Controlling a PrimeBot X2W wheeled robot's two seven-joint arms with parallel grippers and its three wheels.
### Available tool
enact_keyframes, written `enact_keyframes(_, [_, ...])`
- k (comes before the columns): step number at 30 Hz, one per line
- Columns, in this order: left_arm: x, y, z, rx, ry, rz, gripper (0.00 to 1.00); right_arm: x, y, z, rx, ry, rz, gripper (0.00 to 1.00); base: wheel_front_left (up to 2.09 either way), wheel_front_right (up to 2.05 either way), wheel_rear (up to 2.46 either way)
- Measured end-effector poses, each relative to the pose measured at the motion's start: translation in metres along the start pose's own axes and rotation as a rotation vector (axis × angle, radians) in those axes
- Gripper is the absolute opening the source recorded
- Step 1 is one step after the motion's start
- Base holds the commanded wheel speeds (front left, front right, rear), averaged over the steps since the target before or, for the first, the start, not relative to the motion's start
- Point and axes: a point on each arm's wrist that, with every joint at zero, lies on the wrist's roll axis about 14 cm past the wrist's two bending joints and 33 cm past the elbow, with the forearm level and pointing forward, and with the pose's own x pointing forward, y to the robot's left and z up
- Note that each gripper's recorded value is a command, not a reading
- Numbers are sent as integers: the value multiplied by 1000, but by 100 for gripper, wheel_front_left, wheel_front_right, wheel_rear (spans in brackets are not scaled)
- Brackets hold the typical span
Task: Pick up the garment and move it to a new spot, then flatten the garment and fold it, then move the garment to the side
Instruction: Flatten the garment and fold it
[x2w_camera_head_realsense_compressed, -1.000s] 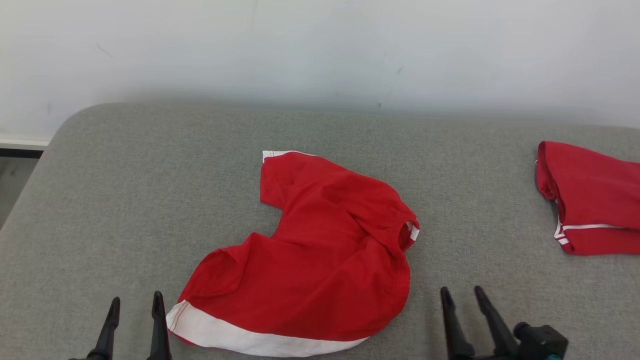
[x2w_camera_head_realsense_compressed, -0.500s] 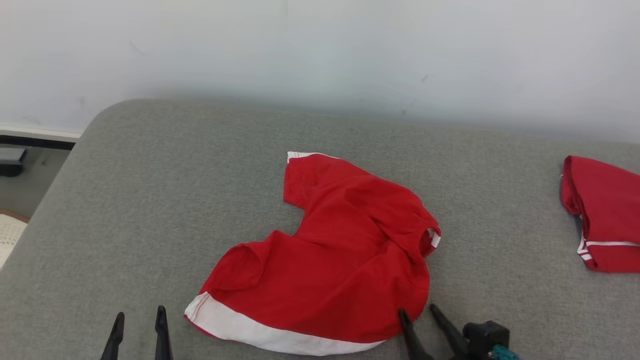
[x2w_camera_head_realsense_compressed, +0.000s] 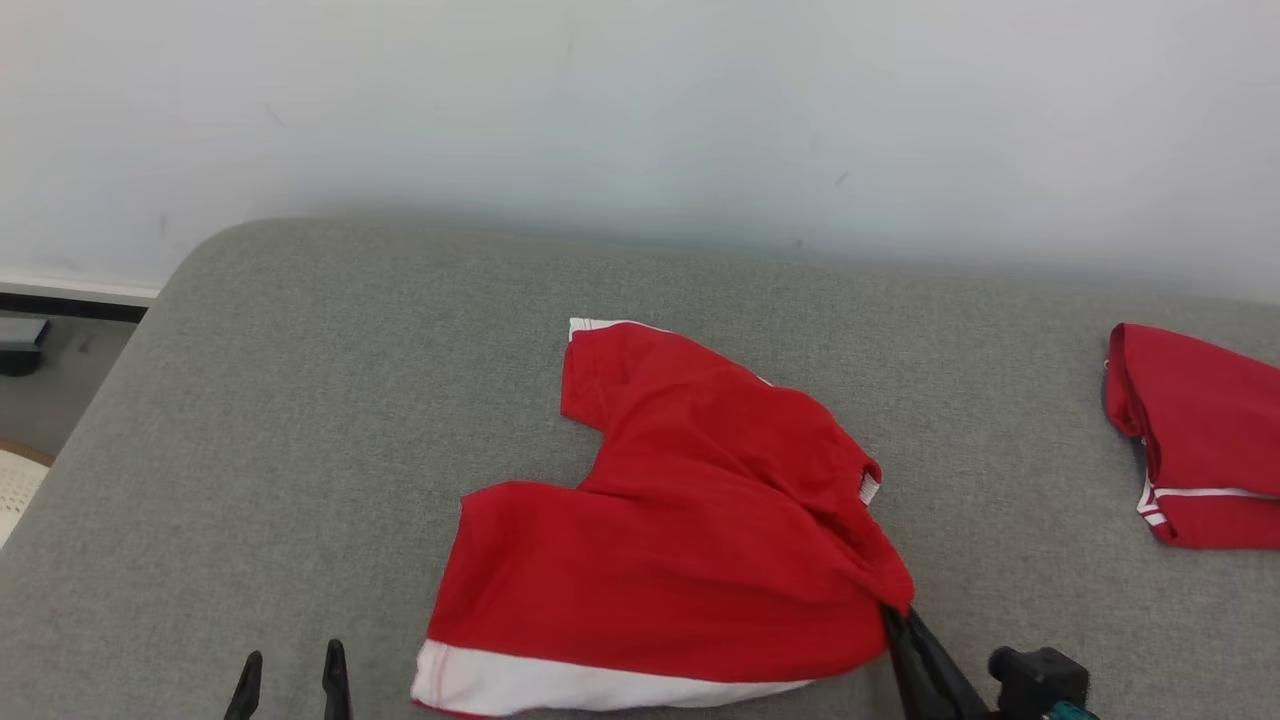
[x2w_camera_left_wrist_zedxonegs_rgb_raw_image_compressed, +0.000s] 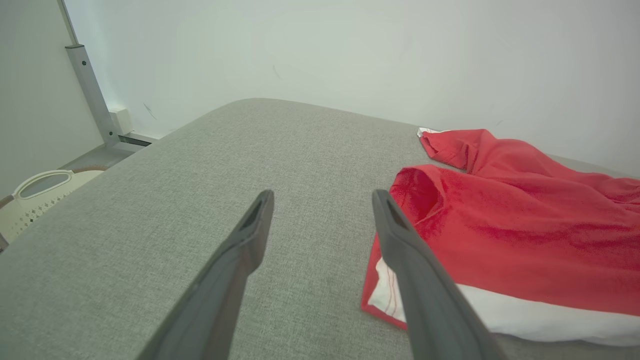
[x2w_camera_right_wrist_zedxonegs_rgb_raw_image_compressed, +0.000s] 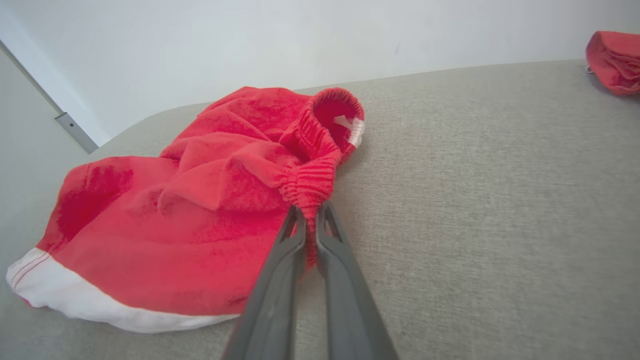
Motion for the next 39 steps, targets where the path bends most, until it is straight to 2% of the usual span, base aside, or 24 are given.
enact_keyframes(8, [7, -16, -2, -11, 5, -51, 100, -47, -41, 14, -40, -70, -122, 0, 0, 0, 0])
enact_keyframes(16, [13, -26, -7, -17, 23, -79, 100, -57, -37, 19, -62, -89, -107, 0, 0, 0, 0])
enact_keyframes(19, [12, -28, -8, -19, 27, -83, 100, -46, -26, 24, -72, -97, -62, 0, 0, 0, 0])
enact_keyframes(29, [7, -23, -8, -31, 26, -61, 100, 28, 7, 50, -160, -104, 91, 0, 0, 0, 0])
enact_keyframes(39, [0, -17, -8, -45, 24, -32, 100, 65, 10, 22, -206, 54, 103, 0, 0, 0, 0])
